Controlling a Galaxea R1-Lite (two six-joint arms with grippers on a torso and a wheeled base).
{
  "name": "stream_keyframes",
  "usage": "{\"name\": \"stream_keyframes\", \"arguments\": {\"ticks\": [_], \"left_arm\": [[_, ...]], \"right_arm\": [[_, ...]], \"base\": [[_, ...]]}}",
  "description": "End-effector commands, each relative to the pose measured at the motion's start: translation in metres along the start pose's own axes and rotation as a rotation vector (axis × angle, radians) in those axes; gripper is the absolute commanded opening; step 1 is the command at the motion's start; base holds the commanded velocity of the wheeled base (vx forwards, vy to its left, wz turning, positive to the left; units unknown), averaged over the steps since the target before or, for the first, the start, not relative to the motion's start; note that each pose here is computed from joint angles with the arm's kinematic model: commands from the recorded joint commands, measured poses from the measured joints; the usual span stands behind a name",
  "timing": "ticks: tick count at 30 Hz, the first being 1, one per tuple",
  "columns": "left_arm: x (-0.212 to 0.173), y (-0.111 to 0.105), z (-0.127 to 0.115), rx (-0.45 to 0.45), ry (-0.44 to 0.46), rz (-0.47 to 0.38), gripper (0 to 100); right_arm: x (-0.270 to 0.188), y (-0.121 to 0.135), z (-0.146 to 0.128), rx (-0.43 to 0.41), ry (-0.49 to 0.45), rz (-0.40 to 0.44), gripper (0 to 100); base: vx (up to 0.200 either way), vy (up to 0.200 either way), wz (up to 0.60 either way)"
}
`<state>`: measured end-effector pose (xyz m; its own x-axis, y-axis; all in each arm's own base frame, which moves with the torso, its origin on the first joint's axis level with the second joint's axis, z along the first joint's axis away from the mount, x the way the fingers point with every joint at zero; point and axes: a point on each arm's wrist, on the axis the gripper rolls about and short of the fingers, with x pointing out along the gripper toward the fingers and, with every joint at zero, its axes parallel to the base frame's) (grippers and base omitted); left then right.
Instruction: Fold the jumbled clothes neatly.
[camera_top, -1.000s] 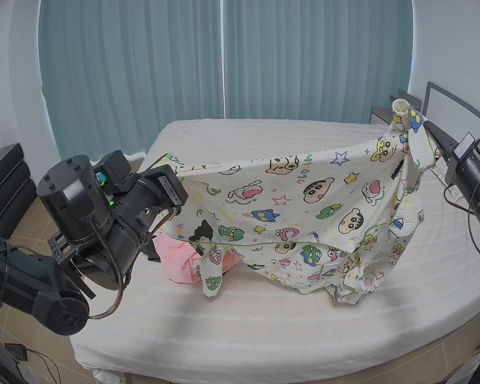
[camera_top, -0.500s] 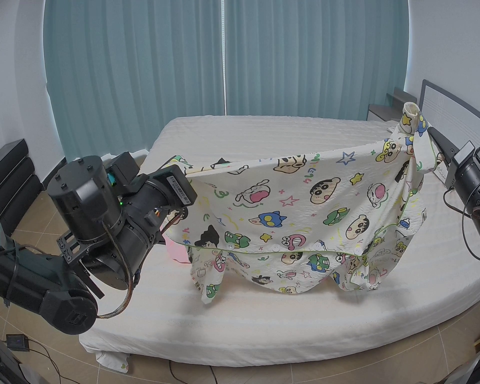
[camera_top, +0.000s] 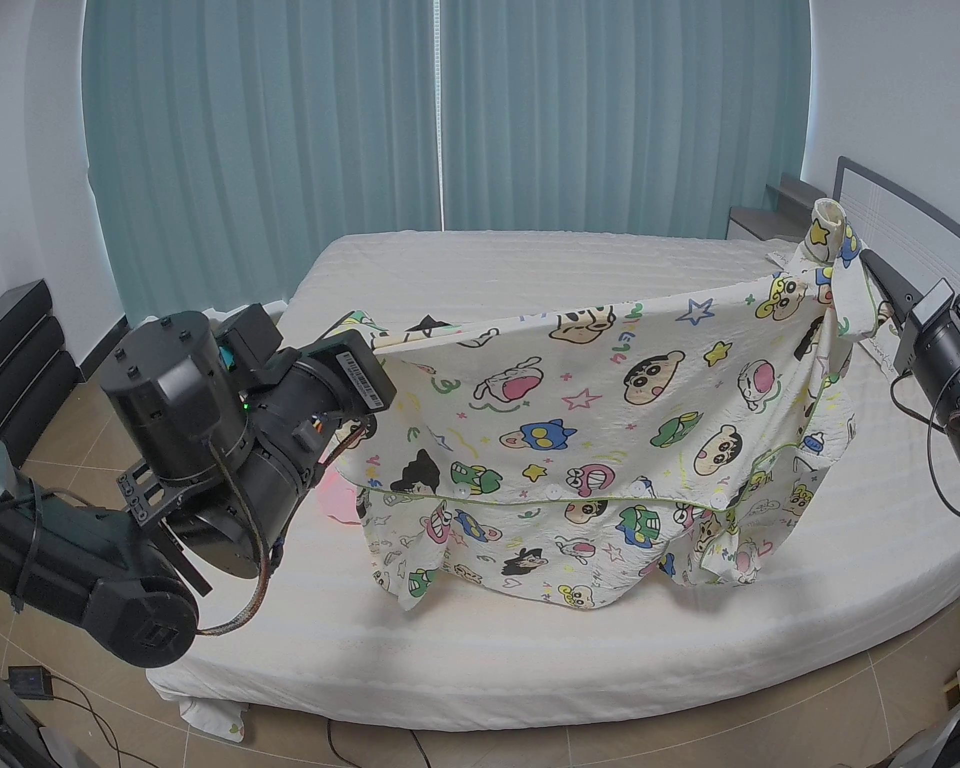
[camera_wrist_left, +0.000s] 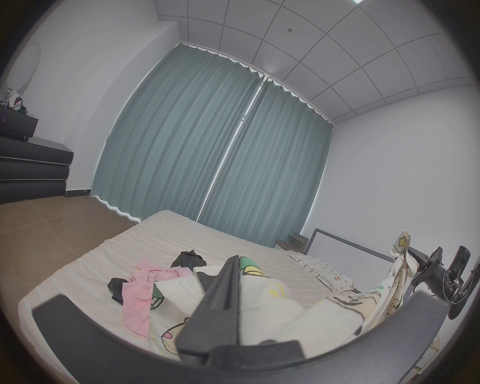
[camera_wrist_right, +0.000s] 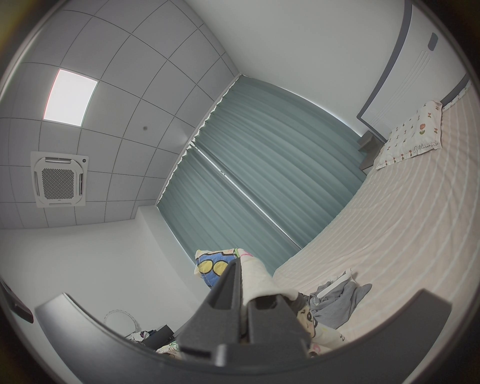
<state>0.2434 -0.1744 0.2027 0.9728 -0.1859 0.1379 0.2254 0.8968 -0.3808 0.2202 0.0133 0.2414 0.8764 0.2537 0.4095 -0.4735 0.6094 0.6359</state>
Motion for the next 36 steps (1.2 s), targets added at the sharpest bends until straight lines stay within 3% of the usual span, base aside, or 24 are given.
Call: {"name": "stream_keyframes", "arguments": {"ticks": [1,36], "left_arm": [[0.001,-0.001,0.001,-0.003,-0.006,-0.002,0],[0.017,-0.008,-0.001,-0.014,-0.025,-0.008,0]], "right_arm": [[-0.001,0.000,0.003,-0.005,-0.009,0.001,0],[0.003,-0.007,0.013,-0.025,-0.046,-0.021,0]], "base": [[0.000,-0.200,0.00],[0.000,-0.200,0.00]]}}
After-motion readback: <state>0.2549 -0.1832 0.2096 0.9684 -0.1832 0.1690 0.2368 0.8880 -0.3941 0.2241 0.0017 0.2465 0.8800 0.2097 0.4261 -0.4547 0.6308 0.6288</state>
